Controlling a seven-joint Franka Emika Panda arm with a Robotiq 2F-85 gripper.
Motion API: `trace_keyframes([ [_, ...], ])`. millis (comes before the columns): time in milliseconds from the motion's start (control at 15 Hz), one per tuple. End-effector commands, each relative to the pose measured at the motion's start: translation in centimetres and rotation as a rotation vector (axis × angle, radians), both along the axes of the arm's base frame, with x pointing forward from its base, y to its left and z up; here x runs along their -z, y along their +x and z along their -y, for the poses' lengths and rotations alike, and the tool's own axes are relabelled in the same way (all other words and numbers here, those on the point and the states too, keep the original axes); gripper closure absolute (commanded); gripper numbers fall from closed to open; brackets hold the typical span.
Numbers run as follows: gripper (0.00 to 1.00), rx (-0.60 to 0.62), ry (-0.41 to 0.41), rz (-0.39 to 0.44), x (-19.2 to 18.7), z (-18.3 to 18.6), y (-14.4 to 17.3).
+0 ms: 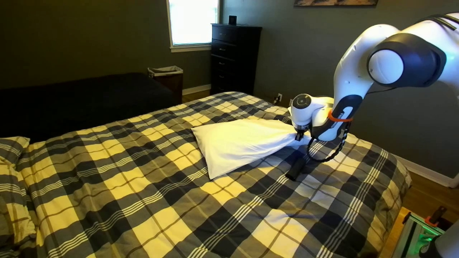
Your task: Move the pillow forward
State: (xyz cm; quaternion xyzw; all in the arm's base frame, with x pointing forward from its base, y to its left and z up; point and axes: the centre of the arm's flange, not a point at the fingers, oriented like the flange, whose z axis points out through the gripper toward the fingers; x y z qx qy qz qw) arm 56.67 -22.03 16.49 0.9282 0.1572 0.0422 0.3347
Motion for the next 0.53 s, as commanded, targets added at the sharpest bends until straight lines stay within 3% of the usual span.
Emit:
trace_keyframes([
  [0, 0.93, -0.001, 0.0, -0.001, 0.1, 0.0, 0.0],
  [133, 0.98, 0.0, 0.0, -0.002, 0.1, 0.0, 0.0],
  [467, 0.98, -0.111, -0.154, -0.059, 0.1, -0.2, -1.0],
])
